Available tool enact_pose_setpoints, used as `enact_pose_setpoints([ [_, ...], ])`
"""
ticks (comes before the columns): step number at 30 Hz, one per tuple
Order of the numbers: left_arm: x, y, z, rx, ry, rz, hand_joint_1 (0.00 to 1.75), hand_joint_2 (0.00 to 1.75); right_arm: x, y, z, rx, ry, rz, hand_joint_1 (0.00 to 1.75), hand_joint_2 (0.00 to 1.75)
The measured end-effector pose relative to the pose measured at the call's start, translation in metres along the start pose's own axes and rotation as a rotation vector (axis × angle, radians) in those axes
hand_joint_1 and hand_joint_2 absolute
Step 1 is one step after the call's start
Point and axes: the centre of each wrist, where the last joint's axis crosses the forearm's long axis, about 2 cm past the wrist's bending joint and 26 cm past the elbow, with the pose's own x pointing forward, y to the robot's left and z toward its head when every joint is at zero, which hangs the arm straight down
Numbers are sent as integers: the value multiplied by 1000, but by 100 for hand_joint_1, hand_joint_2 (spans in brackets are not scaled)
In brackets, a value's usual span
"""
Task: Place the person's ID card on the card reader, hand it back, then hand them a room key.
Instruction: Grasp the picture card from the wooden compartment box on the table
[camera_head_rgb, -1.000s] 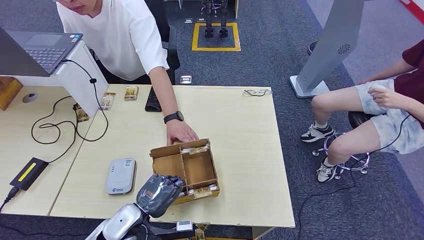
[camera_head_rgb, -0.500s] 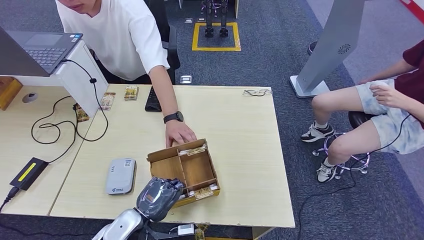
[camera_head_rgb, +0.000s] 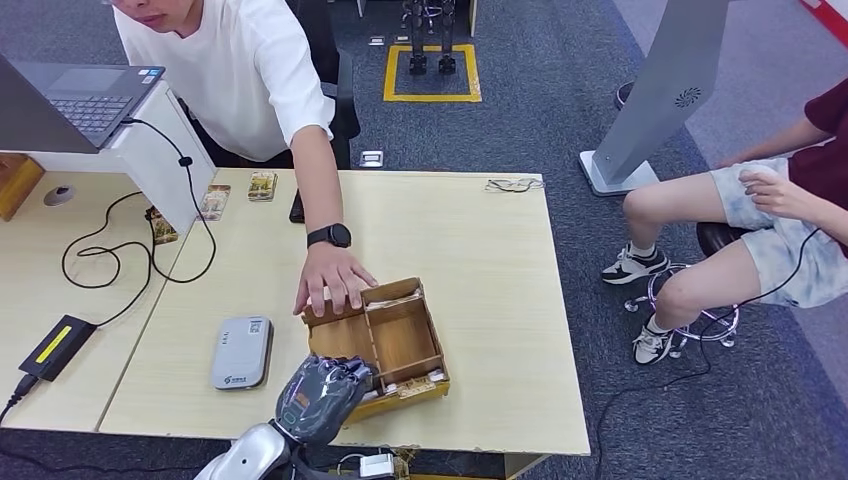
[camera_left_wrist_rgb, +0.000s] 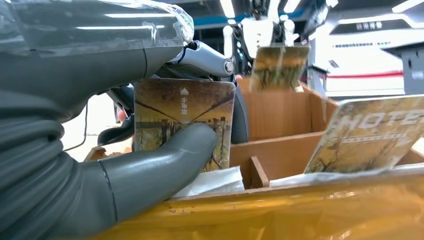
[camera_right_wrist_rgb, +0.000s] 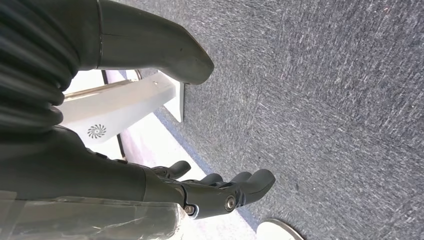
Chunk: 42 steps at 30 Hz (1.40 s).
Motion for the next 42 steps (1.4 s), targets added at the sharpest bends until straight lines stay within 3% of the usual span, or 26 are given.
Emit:
enact_pose_setpoints([
  [42, 5, 6, 0, 119, 21, 0, 175, 175, -2, 2, 1, 4, -3, -1, 0, 175],
])
